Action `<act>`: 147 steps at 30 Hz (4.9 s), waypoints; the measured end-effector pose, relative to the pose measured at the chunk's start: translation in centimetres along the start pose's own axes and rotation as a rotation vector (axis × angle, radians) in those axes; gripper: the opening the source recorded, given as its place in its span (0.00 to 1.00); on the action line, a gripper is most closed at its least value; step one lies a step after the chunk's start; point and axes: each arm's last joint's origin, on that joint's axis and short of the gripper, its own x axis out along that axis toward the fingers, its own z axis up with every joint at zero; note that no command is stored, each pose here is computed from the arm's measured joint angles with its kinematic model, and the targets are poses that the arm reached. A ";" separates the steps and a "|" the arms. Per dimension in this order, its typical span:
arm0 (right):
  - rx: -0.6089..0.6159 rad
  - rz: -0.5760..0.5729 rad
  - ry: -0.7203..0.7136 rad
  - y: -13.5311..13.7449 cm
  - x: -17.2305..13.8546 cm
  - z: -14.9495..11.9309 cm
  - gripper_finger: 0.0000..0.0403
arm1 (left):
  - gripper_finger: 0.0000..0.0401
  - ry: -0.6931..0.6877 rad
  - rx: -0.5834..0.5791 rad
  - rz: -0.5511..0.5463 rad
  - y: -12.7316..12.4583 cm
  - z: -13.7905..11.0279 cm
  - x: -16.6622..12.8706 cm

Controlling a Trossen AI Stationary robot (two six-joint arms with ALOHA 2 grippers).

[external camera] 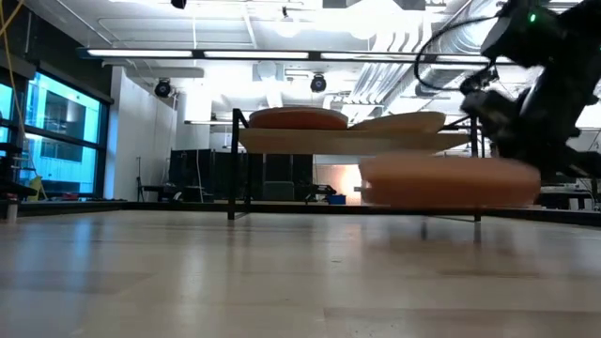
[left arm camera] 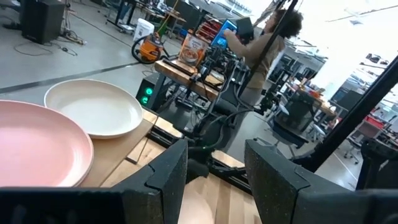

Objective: Place and stack plates onto a shelf
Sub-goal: Stack the white and light brown plates into the white plate, then return to Home Position

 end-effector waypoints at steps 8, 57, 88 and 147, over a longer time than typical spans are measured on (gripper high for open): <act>-0.164 0.135 0.111 2.6 -3.2 0.1 0.00 | 0.37 -0.001 0.000 0.000 0.0 0.0 0.0; -0.228 -0.148 -0.340 6.0 -15.2 22.1 0.10 | 0.37 -0.030 -0.006 -0.015 -0.1 0.3 0.0; -0.605 0.677 -0.550 6.4 -18.0 8.9 0.37 | 0.37 -0.066 0.141 0.042 0.9 1.0 -0.2; -0.877 0.969 -0.349 11.3 -14.8 5.8 0.00 | 0.00 -0.207 0.009 -0.130 9.7 -15.8 -7.5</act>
